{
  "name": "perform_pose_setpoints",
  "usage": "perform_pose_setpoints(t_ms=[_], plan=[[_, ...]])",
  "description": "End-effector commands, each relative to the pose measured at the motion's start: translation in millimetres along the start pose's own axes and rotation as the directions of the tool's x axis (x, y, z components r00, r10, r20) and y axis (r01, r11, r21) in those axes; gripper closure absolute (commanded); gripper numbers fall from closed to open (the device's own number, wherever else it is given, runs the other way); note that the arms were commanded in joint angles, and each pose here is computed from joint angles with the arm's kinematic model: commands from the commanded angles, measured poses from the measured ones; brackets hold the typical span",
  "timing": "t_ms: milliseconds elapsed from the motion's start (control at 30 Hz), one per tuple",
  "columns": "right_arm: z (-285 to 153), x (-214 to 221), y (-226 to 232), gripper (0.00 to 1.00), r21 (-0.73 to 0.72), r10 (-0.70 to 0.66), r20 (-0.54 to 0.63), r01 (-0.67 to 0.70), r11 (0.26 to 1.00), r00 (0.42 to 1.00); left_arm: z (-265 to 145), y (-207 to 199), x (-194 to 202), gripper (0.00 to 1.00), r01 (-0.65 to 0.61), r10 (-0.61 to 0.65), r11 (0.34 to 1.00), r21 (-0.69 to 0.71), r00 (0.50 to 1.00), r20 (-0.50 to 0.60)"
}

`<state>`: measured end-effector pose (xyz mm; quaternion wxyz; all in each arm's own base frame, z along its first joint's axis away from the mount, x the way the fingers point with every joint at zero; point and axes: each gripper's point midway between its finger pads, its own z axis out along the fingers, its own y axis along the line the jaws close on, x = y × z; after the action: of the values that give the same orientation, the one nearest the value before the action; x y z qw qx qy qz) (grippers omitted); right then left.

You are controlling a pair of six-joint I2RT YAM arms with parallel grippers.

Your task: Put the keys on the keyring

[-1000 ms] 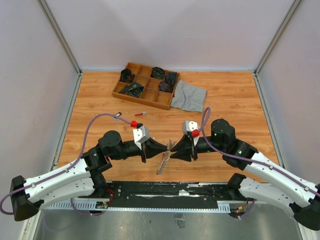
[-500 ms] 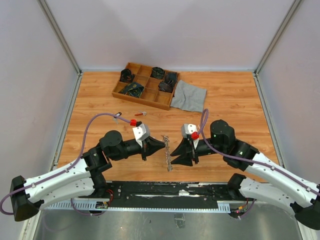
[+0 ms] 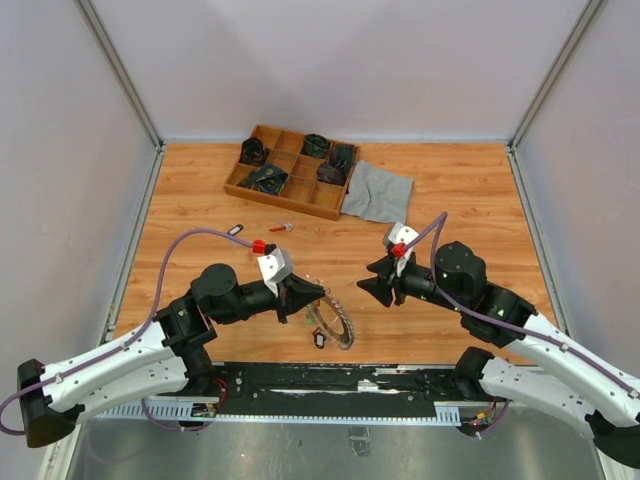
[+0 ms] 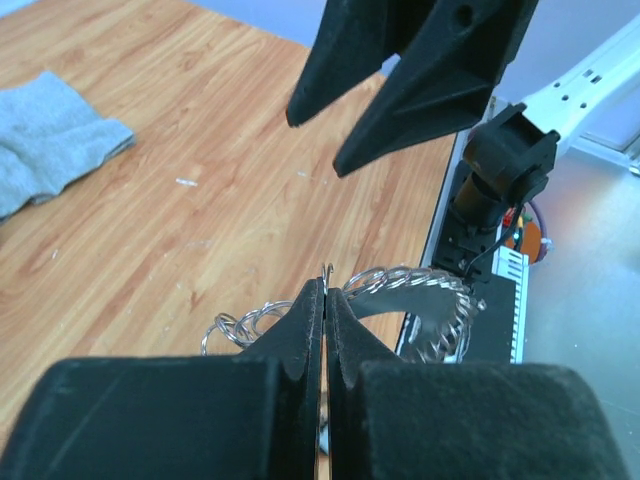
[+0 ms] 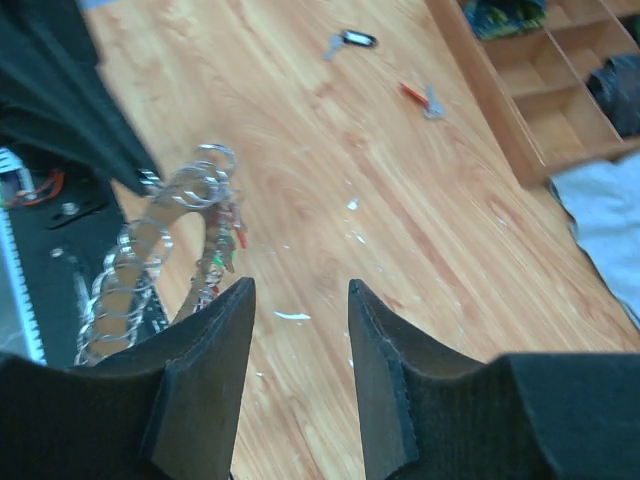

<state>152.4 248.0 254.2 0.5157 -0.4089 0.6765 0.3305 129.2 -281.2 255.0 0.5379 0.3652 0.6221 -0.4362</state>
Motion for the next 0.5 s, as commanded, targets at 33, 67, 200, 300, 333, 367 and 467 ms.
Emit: perform_pose_setpoints(t_ms=[33,67,200,300,333,367,467], plan=[[8.9,13.5,-40.9,0.54,0.246,0.069,-0.114,-0.039,0.968,0.991,-12.5,3.7,-41.6,0.99,0.036,-0.031,0.997,-0.069,0.997,0.073],[14.1,15.1,-45.6,0.52,0.266,0.076,-0.132,-0.038,0.963,0.988,-17.0,5.7,-46.4,0.99,0.045,-0.038,0.995,-0.09,0.996,0.076],[41.7,17.8,-67.4,0.51,0.332,0.13,-0.177,-0.065,0.941,0.976,-34.3,13.4,-61.5,0.99,0.056,-0.044,0.984,-0.166,0.996,0.071],[68.7,23.3,-86.3,0.51,0.34,0.216,-0.187,-0.143,0.93,0.958,-46.6,16.8,-69.2,1.0,0.057,-0.044,0.977,-0.206,0.997,0.068],[79.4,23.6,-89.5,0.52,0.332,0.229,-0.187,-0.158,0.93,0.955,-50.7,17.8,-69.1,1.0,0.055,-0.043,0.975,-0.217,0.997,0.06],[90.6,23.0,-91.9,0.52,0.322,0.233,-0.184,-0.166,0.932,0.955,-54.8,19.7,-71.4,1.0,0.053,-0.039,0.971,-0.234,0.997,0.061],[124.0,26.1,-103.2,0.52,0.321,0.243,-0.195,-0.172,0.931,0.95,-68.1,22.0,-82.2,0.99,0.044,-0.024,0.963,-0.265,0.997,0.076]])
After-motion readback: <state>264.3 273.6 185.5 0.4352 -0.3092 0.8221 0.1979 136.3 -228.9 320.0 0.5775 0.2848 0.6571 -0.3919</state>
